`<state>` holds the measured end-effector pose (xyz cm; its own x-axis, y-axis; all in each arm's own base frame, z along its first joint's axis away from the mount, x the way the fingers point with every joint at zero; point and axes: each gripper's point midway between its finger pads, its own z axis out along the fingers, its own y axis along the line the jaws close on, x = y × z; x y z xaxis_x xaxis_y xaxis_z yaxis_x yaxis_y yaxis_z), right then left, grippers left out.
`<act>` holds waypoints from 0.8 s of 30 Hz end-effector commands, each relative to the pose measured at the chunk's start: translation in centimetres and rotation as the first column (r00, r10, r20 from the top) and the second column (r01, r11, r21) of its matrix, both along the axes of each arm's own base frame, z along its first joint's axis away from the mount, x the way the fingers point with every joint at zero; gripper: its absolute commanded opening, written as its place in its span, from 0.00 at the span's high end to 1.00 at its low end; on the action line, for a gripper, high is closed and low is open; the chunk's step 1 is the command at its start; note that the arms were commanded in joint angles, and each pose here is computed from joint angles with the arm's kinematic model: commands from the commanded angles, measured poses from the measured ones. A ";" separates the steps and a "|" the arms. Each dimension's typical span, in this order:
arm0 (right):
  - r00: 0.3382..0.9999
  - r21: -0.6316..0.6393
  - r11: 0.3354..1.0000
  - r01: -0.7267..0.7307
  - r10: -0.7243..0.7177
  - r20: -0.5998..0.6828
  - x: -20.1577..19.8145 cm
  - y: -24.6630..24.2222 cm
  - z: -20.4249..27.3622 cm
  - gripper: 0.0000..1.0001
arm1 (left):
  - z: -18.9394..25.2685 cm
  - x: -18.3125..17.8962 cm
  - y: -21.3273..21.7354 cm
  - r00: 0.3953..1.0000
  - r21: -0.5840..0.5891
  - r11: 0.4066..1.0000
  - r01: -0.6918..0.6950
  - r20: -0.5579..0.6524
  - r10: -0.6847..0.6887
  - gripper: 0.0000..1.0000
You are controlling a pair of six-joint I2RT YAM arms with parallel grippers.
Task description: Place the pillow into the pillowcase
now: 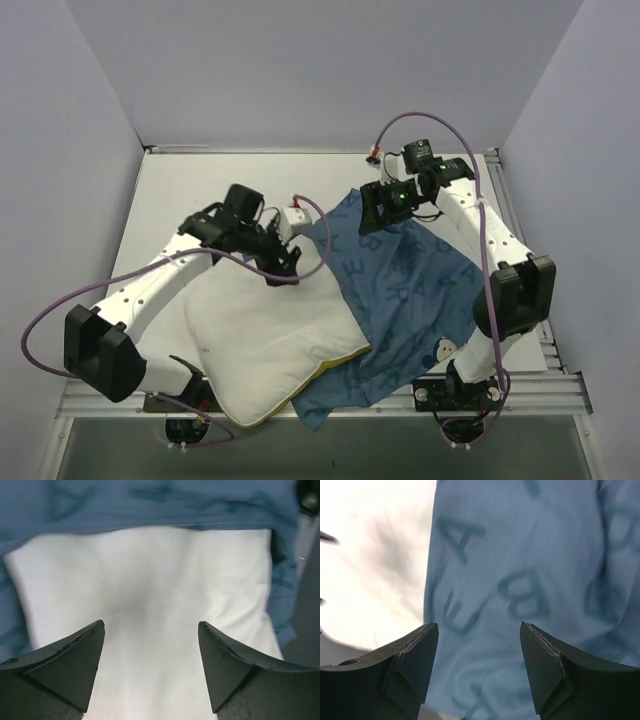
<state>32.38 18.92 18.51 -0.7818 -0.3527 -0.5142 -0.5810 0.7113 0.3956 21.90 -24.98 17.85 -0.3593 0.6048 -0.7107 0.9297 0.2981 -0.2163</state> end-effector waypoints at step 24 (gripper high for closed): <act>0.931 -0.019 0.955 -0.297 0.294 0.218 10.3 19.7 -8.0 0.19 | -8.9 4.2 13.0 0.987 0.096 0.990 -0.108 -0.107 0.118 0.03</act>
<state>43.00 36.53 9.16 -0.5682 -0.5451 -0.6165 -0.7962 0.5535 0.2444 26.44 -11.57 8.30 -0.5822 0.5932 -0.5560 0.8081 0.4977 -0.3152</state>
